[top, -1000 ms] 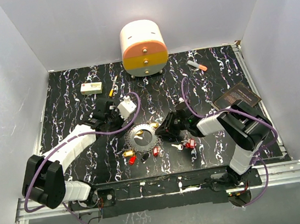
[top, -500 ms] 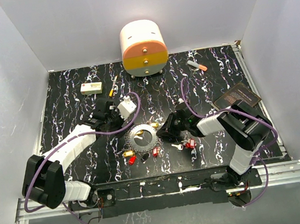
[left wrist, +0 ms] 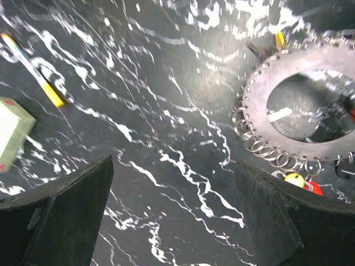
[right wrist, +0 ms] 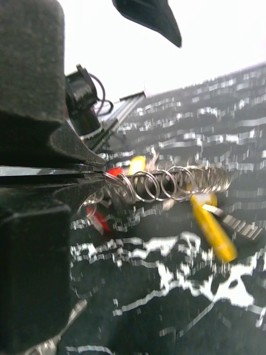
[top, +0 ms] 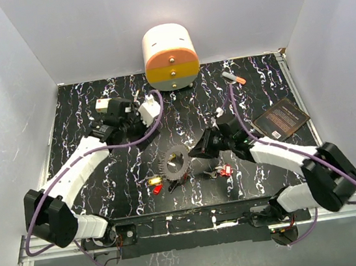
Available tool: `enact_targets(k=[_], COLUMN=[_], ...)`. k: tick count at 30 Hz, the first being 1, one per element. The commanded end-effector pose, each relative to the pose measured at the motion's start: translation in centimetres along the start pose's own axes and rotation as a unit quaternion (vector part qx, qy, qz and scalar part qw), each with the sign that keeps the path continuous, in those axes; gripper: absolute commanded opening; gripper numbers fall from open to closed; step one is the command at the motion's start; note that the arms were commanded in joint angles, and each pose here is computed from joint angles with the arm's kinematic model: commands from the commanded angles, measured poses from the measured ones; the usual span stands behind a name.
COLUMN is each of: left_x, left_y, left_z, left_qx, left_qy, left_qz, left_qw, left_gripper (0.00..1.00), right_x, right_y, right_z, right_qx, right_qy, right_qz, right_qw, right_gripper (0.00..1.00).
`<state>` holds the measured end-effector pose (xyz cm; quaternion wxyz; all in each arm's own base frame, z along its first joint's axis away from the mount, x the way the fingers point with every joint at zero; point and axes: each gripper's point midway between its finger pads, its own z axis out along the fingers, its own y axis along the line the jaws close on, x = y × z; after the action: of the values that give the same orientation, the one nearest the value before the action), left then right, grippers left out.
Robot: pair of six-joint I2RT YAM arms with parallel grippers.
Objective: Put the keys on the keyring
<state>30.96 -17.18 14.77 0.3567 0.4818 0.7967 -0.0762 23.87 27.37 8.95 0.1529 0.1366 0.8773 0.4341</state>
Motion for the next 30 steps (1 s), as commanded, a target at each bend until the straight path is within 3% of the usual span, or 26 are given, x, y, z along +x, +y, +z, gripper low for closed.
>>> enact_targets(k=[1, 5, 11, 16, 24, 30], left_x=[-4.0, -6.5, -10.3, -11.6, -12.6, -14.7], left_y=[-0.8, -0.8, -4.8, -9.2, -6.0, -5.0], left_z=[-3.8, -4.8, -4.8, -4.0, -5.6, -9.4], left_qx=[0.043, 0.048, 0.109, 0.133, 0.05, 0.023], left_qy=[-0.043, -0.065, -0.106, -0.084, -0.091, -0.151], left_qz=[0.023, -0.001, -0.06, -0.062, -0.013, 0.029], left_qw=[0.998, 0.997, 0.987, 0.986, 0.995, 0.988], left_gripper=[0.9, 0.93, 0.96, 0.96, 0.95, 0.95], right_x=[-1.5, -1.9, -2.0, -2.7, -3.1, -3.5], right_y=[5.6, 8.3, 10.5, 11.0, 11.2, 12.3], right_z=[-3.8, -6.5, -8.9, -9.7, -9.9, -10.4], right_qx=[-0.048, -0.107, -0.155, -0.14, -0.129, -0.134], right_qy=[-0.041, -0.078, -0.115, -0.142, -0.152, -0.158], right_qz=[0.001, 0.054, 0.119, 0.126, 0.115, 0.111], right_qw=[0.998, 0.99, 0.974, 0.972, 0.973, 0.972], right_gripper=[0.08, 0.08, 0.08, 0.08, 0.08, 0.08])
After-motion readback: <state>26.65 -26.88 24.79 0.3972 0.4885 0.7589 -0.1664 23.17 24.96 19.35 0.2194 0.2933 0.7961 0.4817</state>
